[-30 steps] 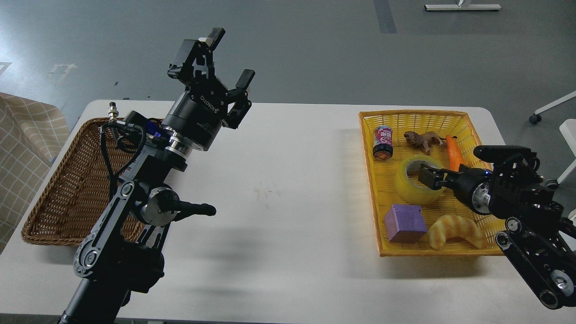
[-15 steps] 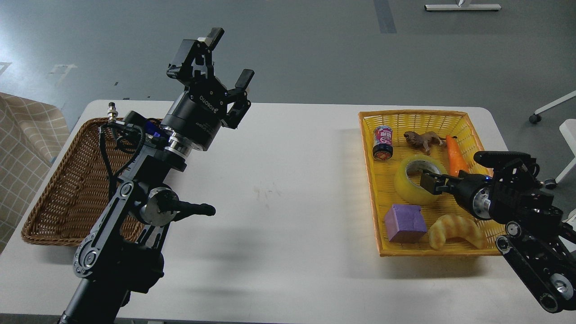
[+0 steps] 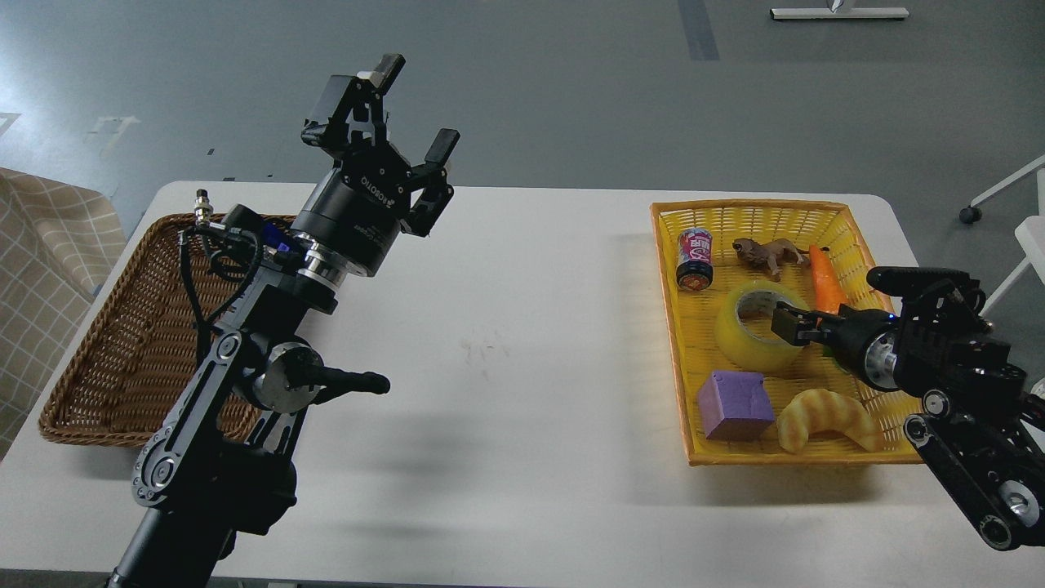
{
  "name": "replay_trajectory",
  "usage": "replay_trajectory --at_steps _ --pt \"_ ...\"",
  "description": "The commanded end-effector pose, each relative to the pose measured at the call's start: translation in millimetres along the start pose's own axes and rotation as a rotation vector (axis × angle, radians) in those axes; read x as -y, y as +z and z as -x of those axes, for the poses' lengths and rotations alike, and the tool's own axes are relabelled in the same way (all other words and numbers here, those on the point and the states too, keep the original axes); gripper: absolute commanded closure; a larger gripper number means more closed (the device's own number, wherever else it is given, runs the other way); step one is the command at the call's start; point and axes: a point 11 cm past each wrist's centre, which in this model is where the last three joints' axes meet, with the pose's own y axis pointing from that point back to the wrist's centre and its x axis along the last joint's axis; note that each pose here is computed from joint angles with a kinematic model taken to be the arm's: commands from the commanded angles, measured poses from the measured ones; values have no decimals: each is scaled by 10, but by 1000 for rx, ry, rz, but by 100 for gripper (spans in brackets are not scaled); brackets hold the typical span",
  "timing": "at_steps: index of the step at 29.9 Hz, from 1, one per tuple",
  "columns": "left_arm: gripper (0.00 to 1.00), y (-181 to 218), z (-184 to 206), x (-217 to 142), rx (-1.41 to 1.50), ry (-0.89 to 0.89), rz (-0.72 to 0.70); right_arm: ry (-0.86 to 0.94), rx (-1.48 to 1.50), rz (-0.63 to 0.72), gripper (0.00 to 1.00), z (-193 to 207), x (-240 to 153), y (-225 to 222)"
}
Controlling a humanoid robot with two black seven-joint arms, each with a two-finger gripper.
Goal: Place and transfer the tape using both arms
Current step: 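Grasp the clear tape roll by its rim with the right gripper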
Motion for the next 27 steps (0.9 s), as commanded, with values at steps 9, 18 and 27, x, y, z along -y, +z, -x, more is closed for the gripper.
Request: replay_trajectory --at_steps 9,18,27 --pt "2 11 5 12 1 -2 3 0 7 0 30 33 32 -13" --pt "2 10 5 12 2 -3 3 -6 9 1 34 64 35 -13" --pt "2 10 5 12 2 -3 3 -12 21 -4 48 120 67 -50"
